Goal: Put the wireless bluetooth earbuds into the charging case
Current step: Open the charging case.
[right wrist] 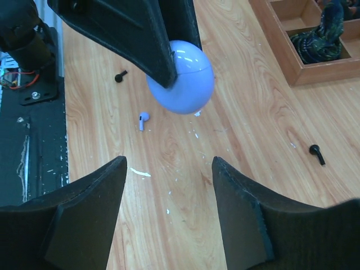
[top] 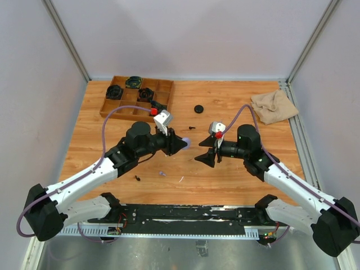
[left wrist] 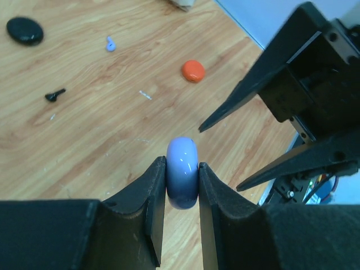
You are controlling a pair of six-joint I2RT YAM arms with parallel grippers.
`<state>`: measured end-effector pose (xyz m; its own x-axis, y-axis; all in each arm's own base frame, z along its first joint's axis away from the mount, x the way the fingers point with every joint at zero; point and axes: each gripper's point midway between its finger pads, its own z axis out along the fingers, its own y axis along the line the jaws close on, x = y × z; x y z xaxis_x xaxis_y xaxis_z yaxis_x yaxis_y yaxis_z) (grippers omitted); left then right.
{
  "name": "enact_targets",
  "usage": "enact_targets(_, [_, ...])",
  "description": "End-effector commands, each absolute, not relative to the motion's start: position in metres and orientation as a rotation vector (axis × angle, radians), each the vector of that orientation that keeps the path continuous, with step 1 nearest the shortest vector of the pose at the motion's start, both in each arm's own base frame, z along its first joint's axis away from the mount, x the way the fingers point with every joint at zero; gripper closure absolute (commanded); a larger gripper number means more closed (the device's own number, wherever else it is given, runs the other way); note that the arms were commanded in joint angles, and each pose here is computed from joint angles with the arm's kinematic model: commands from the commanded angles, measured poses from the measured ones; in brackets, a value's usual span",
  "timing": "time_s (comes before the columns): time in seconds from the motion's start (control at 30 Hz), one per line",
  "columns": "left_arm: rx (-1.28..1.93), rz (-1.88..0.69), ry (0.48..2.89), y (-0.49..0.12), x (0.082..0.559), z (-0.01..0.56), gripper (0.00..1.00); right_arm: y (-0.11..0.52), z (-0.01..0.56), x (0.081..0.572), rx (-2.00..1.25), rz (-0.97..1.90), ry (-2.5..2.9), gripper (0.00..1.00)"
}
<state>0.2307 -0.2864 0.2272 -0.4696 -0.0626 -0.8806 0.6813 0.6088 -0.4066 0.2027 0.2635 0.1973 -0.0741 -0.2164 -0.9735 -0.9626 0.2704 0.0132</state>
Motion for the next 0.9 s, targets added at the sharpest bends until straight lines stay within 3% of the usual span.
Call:
enact_targets(0.0, [0.802, -0.960, 1.660, -0.301, 0.221, 0.255, 1.00, 0.271, 0.221, 0.200, -1.138, 1.005, 1.440, 0.37])
enact_targets(0.47, [1.200, -1.041, 1.551, -0.318, 0.189, 0.237, 1.00, 0.272, 0.230, 0.190, -1.198, 1.067, 1.334, 0.46])
enact_targets(0.87, [1.265, -1.071, 1.446, -0.319, 0.177, 0.252, 1.00, 0.275, 0.227, 0.175, -1.259, 1.157, 1.295, 0.61])
